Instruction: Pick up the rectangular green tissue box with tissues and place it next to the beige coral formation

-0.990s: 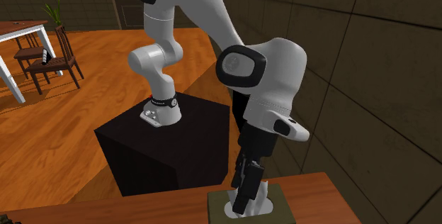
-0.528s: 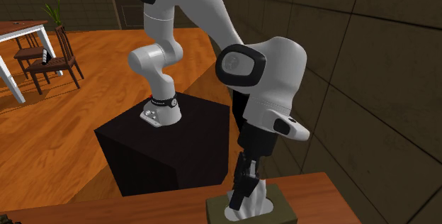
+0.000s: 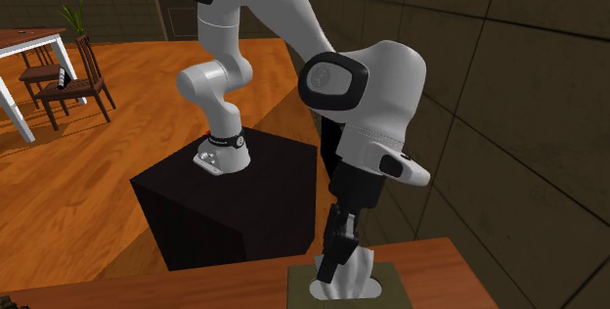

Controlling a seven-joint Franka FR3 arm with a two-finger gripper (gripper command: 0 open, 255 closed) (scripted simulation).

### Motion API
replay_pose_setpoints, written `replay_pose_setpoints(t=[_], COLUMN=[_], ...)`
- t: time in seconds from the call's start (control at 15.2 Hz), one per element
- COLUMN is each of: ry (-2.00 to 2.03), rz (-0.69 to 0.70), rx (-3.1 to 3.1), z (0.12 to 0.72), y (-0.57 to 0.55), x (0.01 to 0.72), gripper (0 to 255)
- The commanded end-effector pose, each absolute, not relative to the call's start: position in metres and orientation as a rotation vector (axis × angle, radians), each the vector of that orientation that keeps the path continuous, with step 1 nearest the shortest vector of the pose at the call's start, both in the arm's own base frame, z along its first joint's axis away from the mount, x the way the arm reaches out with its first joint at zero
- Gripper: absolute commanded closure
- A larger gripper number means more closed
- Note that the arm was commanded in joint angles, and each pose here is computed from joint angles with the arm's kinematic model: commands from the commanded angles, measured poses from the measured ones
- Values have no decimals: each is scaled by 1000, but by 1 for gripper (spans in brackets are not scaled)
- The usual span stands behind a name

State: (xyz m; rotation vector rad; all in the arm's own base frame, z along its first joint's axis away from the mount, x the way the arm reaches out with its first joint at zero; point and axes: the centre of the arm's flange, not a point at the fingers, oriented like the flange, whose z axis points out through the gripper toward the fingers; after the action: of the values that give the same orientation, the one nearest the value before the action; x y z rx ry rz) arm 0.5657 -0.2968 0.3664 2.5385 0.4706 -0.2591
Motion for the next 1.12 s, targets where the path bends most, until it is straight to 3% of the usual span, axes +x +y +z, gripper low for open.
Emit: replay_pose_setpoints(t=[0.0, 1.06], ry=[471, 471], rz=[-259, -259], rx=[2539, 2539], z=[377, 461], y=[-296, -296], x=[565, 565], gripper=[255, 255])
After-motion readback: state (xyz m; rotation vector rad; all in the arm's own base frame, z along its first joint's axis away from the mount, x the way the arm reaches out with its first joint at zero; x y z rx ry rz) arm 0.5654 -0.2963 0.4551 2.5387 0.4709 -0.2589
